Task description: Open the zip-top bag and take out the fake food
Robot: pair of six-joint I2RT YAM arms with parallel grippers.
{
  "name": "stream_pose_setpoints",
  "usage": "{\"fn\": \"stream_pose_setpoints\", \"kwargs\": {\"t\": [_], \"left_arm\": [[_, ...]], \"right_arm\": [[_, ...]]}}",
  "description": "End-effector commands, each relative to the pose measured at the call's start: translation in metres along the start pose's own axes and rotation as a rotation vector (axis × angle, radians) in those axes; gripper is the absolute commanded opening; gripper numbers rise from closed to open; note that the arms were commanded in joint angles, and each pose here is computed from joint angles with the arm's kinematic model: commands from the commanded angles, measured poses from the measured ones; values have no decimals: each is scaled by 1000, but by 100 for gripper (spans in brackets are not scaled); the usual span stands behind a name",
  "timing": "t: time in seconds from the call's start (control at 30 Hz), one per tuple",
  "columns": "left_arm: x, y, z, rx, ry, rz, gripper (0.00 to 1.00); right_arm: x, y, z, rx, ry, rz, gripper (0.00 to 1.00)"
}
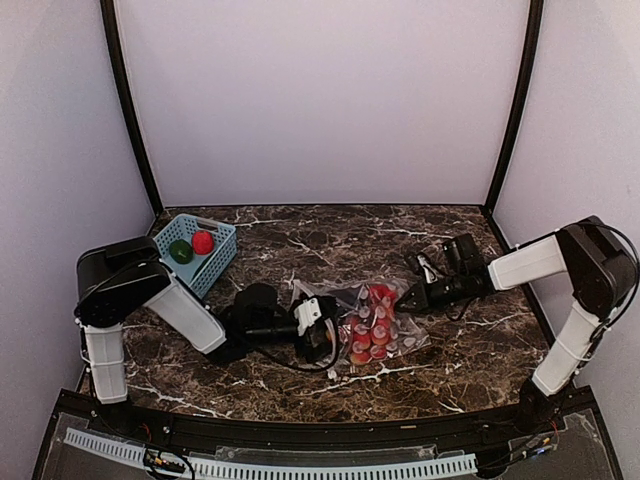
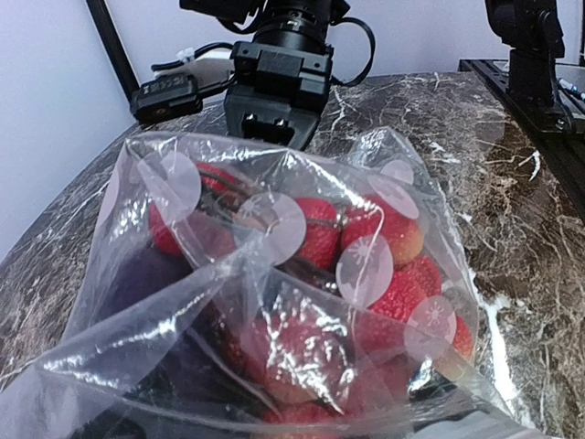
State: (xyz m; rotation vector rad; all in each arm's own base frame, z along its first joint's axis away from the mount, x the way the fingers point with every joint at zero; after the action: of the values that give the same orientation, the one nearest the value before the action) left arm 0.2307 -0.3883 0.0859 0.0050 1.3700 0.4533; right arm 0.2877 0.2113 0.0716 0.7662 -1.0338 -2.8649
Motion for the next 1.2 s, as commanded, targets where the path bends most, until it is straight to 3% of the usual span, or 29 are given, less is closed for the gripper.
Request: {"fn": "stream_pose_setpoints", "kwargs": {"t": [0.0, 0.2, 0.4, 0.6, 1.17], "left_arm": [[-3, 21, 7, -91, 5, -1, 89], [-11, 43, 20, -145, -20, 7, 86], [-2, 25, -5, 104, -21, 37, 83], [7, -2, -32, 227, -79, 104, 82], [24, -47, -26, 205, -66, 121, 91]], "right_arm": [[1, 5, -8, 61, 2, -9, 0], [-9, 6, -17, 80, -10, -20, 0], [-11, 4, -15, 53, -6, -16, 0], [-3, -2, -9, 33, -4, 6, 0], [19, -21, 7, -18, -4, 63, 0]]}}
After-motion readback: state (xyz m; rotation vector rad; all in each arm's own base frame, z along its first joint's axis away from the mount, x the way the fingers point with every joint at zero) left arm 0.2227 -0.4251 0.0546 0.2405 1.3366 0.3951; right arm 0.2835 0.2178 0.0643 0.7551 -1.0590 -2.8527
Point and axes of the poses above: each gripper's point midway between its finger pads, its own y axis back along the fingers, its own z axis along the line the jaws close on, x = y × z, the point moved 4 cm from there along y, back along the fingers, and after that the axes turned 1 degree about y, right-handed, at the moved point
